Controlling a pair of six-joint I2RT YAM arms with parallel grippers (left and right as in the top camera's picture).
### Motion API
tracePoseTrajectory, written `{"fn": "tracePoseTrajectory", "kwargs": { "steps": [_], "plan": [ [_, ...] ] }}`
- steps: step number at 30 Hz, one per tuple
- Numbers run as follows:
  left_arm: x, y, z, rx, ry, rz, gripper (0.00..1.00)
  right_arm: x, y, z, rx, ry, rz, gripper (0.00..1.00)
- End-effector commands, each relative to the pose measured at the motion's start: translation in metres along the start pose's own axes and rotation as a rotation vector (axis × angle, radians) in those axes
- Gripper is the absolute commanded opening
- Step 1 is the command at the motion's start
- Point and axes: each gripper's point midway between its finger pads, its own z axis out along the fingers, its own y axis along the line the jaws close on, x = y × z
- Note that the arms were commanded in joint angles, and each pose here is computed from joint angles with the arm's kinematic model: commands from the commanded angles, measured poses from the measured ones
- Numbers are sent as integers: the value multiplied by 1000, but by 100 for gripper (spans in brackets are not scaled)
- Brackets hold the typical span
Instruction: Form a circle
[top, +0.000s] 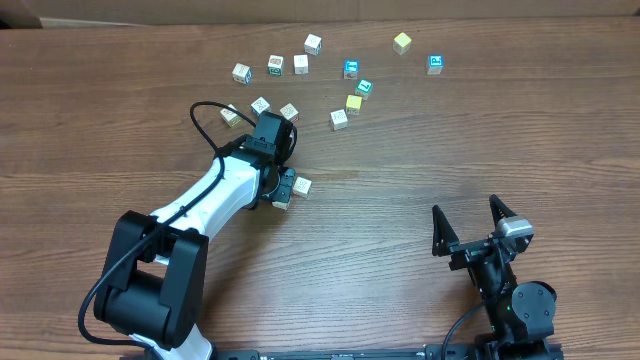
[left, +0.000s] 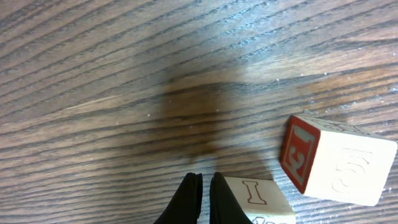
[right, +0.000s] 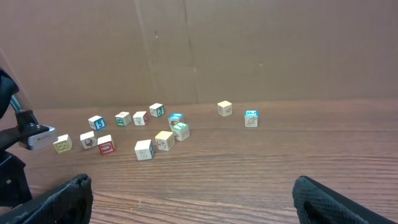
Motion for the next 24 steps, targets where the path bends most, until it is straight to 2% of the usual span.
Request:
{"fn": "tracePoseTrajectory", "kwargs": {
  "steps": [1,24],
  "plan": [
    [3,-4,4,19,11,28,4,2,-1,0,0,-2,-4,100],
    [-4,-4,4,22,-16,41,4,2,-1,0,0,-2,-4,100]
  ]
}}
